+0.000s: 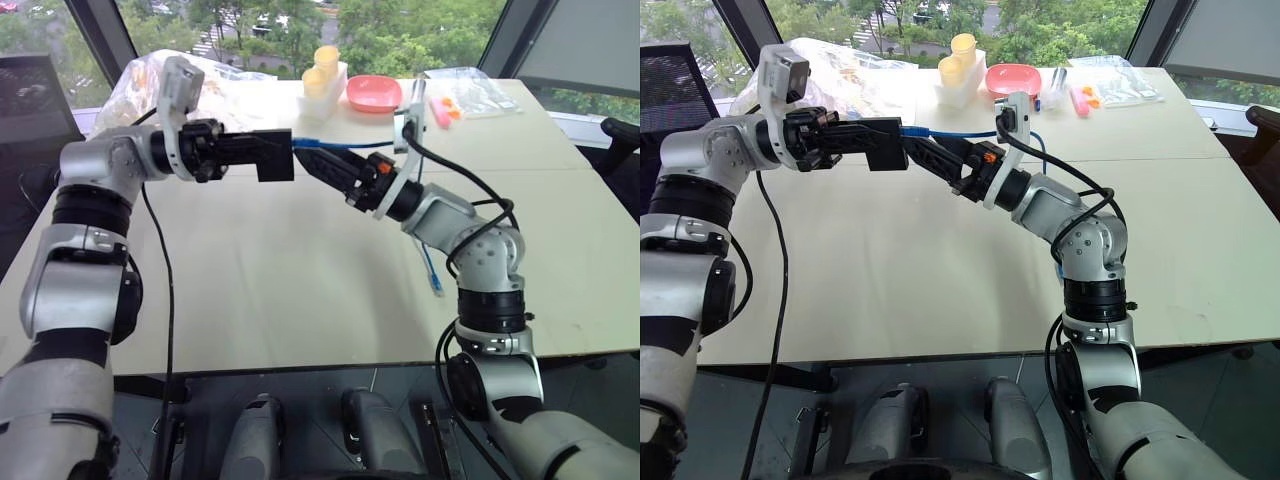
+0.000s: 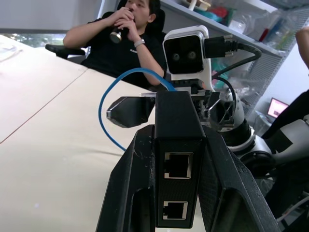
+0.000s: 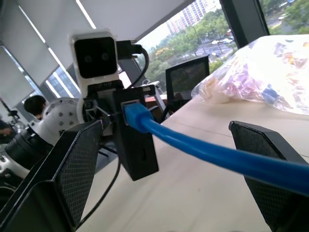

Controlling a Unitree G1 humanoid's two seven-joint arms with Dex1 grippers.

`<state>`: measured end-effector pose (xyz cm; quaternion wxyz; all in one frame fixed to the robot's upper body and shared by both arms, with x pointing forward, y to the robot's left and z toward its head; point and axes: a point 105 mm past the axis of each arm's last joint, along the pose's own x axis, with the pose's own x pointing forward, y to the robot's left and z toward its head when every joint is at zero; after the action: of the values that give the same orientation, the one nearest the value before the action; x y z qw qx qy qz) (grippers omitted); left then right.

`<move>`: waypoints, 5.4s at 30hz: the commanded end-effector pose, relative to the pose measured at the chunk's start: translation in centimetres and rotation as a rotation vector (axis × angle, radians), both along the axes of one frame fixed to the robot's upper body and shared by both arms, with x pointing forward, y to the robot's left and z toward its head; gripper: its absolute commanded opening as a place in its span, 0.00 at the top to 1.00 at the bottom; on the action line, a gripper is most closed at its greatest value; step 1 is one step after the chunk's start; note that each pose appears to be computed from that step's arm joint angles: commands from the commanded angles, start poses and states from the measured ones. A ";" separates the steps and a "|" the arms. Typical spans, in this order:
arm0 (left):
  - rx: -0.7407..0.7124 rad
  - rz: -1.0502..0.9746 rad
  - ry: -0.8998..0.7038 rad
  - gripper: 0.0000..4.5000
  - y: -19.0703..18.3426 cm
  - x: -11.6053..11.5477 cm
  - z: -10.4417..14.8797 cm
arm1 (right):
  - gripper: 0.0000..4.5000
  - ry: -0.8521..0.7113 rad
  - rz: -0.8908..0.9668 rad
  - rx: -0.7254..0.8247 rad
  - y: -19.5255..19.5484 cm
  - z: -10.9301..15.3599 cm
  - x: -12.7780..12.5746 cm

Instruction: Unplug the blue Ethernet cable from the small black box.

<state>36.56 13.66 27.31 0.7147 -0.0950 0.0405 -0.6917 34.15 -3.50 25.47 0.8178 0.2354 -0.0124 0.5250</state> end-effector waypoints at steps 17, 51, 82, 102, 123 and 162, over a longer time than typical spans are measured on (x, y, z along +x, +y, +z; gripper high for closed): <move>-0.011 -0.054 -0.027 0.88 -0.7 -0.7 0.8 | 0.22 -0.055 0.066 0.016 1.2 1.7 -1.0; -0.014 -0.068 -0.022 0.88 -0.8 -1.0 0.8 | 0.28 -0.030 0.147 0.146 0.7 2.6 -2.2; -0.013 -0.065 -0.026 0.88 -0.7 -1.0 0.9 | 0.55 -0.021 0.162 0.074 0.7 0.8 -2.0; 0.000 -0.073 -0.014 0.88 -0.8 -1.1 0.3 | 0.99 -0.010 0.132 0.133 0.4 1.3 -1.4; -0.014 -0.012 -0.043 0.88 0.3 -0.5 1.0 | 0.99 0.009 0.027 0.125 -2.8 -0.2 -1.2; 0.148 0.599 -0.316 0.36 -6.9 5.4 -12.7 | 0.00 0.233 -0.387 -0.412 -9.1 -11.1 -1.5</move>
<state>41.73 6.49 13.23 0.8897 0.0457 -0.0280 -0.4533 32.54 -12.45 12.82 0.9225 0.1225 0.1796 0.3190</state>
